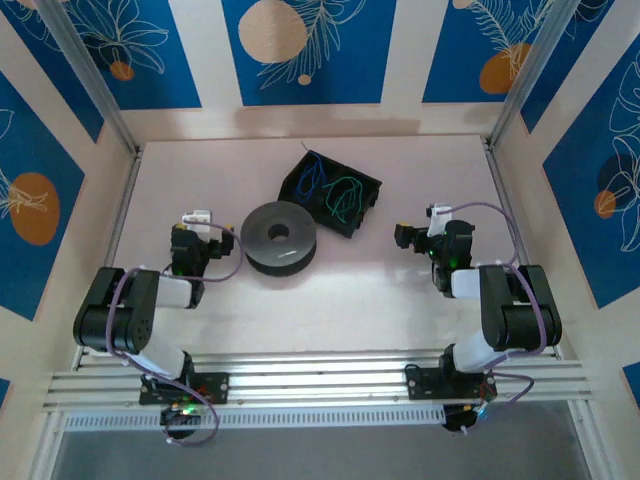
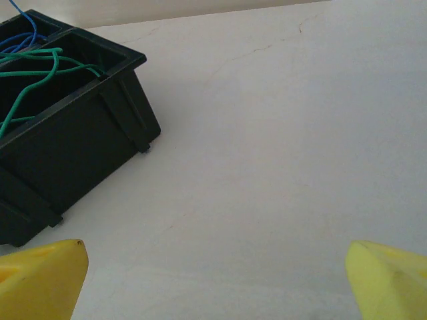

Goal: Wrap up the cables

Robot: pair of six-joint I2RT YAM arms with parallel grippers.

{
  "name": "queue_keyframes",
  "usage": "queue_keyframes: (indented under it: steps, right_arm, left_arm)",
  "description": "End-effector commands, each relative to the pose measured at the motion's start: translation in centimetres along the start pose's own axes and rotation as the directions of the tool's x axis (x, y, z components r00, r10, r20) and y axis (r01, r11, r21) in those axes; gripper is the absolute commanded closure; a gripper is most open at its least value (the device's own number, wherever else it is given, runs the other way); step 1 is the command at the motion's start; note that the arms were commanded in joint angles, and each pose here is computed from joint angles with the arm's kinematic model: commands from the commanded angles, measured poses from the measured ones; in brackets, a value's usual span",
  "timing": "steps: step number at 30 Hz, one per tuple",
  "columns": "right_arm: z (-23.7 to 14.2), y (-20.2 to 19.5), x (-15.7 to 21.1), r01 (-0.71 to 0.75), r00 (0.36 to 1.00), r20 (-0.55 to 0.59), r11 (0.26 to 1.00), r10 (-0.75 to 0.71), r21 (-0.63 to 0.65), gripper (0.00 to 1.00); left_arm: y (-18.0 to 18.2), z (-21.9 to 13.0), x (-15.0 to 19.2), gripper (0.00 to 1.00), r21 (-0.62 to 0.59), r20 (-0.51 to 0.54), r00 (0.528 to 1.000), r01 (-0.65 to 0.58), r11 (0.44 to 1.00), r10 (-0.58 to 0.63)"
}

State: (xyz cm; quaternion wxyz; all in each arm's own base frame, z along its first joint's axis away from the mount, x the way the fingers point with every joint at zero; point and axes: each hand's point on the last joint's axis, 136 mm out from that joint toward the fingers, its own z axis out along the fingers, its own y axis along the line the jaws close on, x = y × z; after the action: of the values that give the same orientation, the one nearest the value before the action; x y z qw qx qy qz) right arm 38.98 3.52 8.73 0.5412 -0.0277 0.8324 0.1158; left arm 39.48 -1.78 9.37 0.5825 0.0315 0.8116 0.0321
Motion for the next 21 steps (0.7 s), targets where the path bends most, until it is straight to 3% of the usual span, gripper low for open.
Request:
queue_keyframes:
  steps: [1, 21]
  right_arm:
    - [0.24, 0.0, -0.93, 0.012, 1.0, 0.019, 1.0, -0.012, 0.003, 0.01]
    - [0.23, 0.02, -0.86, 0.012, 1.0, 0.018, 1.0, -0.012, 0.002, 0.01]
  left_arm:
    - [0.01, 0.18, 0.19, 0.0, 0.006, -0.007, 1.0, -0.008, 1.0, 0.008]
    - [0.02, 0.16, 0.24, 0.0, 0.006, -0.008, 1.0, -0.007, 1.0, 0.007]
